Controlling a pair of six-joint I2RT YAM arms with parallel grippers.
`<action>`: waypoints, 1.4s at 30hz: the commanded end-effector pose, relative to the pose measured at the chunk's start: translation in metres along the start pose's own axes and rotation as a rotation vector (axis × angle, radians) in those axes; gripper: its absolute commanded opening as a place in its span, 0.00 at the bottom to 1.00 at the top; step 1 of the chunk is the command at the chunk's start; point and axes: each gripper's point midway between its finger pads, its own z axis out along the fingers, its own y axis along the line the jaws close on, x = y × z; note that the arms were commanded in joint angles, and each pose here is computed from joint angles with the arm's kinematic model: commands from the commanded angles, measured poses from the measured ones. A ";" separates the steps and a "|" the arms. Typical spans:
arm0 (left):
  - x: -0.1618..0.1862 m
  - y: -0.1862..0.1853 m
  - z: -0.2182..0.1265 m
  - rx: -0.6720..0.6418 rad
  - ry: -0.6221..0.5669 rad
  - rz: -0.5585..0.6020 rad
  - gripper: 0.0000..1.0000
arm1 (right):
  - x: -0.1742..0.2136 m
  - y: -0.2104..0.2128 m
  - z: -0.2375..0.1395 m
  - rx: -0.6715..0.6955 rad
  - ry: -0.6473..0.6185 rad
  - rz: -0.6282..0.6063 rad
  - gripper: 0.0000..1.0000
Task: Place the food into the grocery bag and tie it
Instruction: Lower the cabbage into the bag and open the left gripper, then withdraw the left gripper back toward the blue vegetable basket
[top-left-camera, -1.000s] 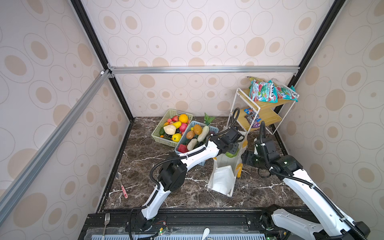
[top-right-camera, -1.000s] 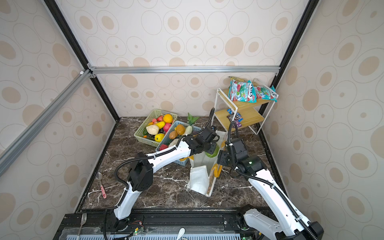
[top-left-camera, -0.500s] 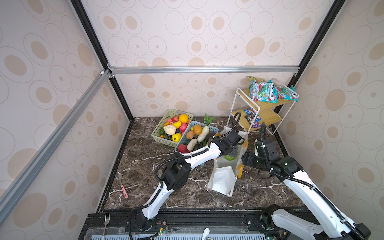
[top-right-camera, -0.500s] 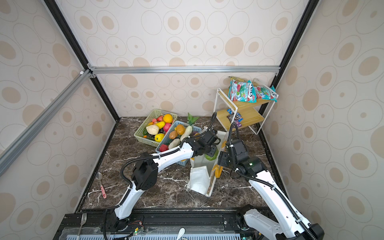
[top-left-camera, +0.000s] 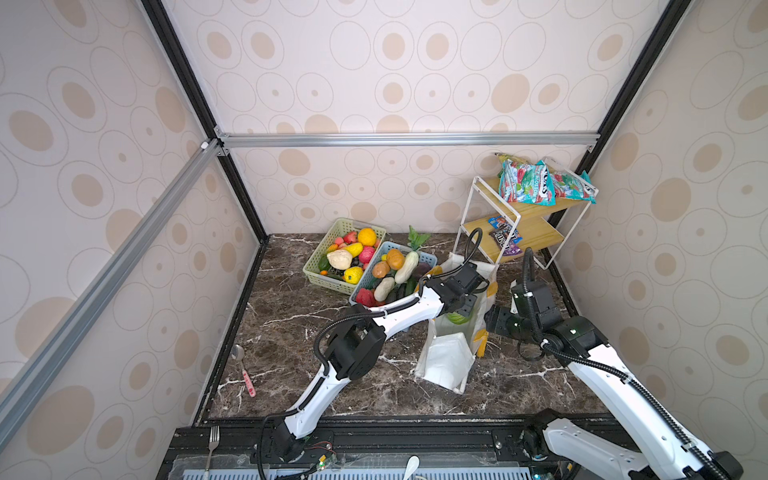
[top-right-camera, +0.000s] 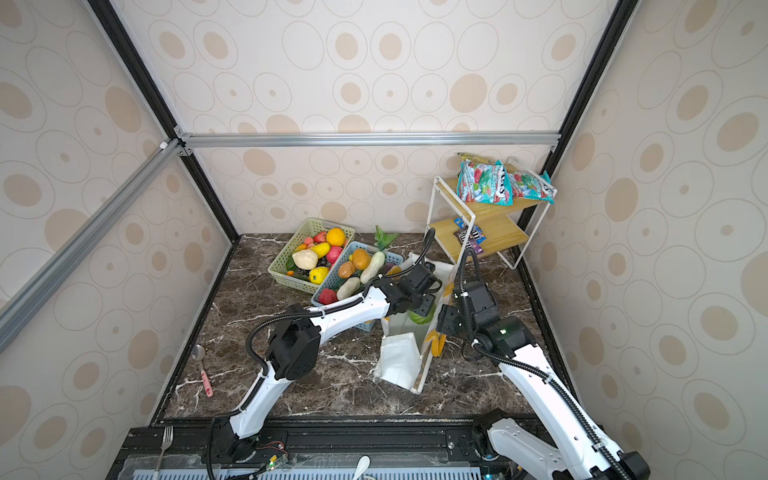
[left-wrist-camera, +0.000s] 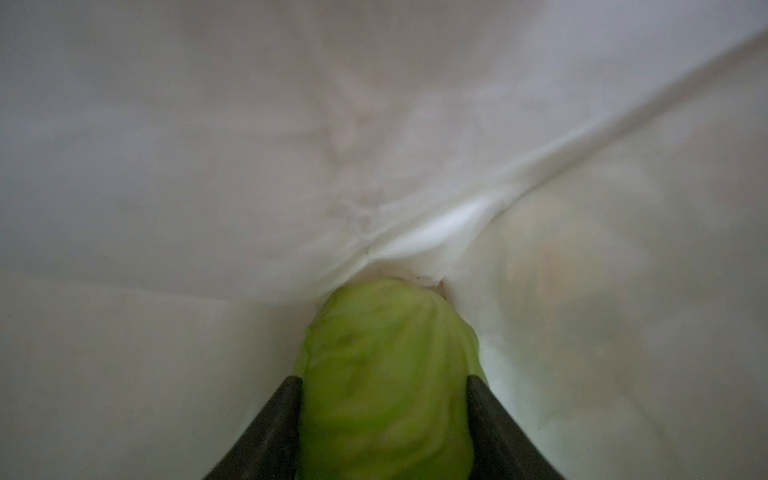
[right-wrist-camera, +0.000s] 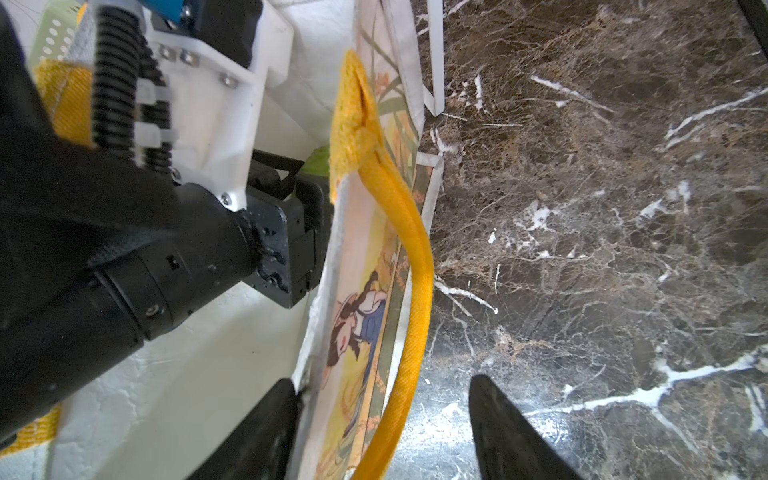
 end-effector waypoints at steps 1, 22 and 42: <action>-0.002 -0.001 -0.001 -0.002 -0.008 -0.011 0.65 | 0.006 -0.005 -0.001 0.007 0.010 0.016 0.69; -0.074 -0.018 -0.079 0.244 -0.141 -0.169 0.83 | 0.009 -0.006 0.000 0.000 0.010 0.011 0.69; -0.150 0.042 -0.177 0.182 -0.365 -0.235 0.81 | 0.008 -0.003 0.001 -0.011 0.015 0.008 0.69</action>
